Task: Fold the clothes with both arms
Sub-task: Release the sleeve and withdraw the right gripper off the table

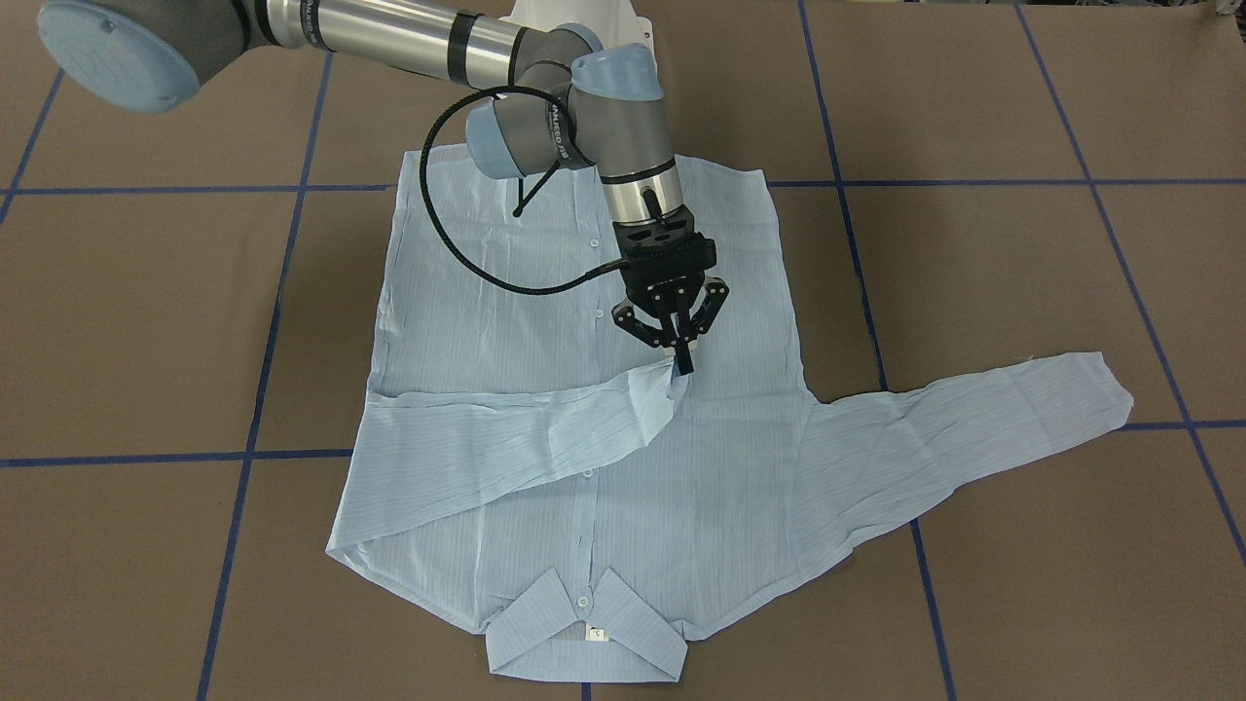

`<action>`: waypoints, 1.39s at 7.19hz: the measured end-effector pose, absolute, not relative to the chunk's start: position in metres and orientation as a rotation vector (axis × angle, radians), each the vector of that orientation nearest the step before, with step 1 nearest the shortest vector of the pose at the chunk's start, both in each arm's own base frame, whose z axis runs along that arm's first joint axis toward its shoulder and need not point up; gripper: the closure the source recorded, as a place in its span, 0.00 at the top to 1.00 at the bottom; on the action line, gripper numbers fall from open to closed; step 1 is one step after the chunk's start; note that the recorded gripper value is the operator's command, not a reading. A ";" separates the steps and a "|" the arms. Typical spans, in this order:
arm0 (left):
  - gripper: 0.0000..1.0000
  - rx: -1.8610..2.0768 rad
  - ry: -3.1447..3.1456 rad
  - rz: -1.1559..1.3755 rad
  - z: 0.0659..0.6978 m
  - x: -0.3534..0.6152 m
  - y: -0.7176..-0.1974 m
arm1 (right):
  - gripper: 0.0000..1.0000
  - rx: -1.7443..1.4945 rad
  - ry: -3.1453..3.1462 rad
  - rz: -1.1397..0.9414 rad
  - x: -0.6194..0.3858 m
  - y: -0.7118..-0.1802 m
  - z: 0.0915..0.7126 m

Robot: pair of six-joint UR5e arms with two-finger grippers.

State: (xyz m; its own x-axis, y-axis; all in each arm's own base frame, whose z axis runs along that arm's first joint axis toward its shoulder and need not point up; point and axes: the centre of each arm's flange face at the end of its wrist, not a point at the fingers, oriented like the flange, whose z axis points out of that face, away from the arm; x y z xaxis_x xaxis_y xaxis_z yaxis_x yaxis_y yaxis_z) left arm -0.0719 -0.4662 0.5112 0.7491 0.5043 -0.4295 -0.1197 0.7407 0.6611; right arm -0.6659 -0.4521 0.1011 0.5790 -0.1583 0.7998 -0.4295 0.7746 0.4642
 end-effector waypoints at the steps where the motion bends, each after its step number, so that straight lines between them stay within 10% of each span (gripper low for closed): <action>1: 1.00 0.651 0.639 0.368 0.512 -0.072 -0.467 | 1.00 0.649 -0.975 0.230 -0.675 -0.449 0.100; 5: 1.00 0.670 0.639 0.371 0.512 -0.071 -0.470 | 1.00 0.502 -0.883 0.302 -0.630 -0.505 0.104; 10: 0.86 0.670 0.832 0.183 0.589 0.008 -0.474 | 1.00 0.280 -0.848 0.096 -0.233 -0.618 0.312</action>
State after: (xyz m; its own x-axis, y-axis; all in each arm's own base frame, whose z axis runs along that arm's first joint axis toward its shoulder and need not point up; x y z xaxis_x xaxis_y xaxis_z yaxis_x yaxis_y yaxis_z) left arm 0.0077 -0.4738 0.5893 0.6712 0.4019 -0.6228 0.1030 0.7815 0.6153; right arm -0.2325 -0.6178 0.3116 0.6599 -0.0271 0.7509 -0.1946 0.9591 0.2057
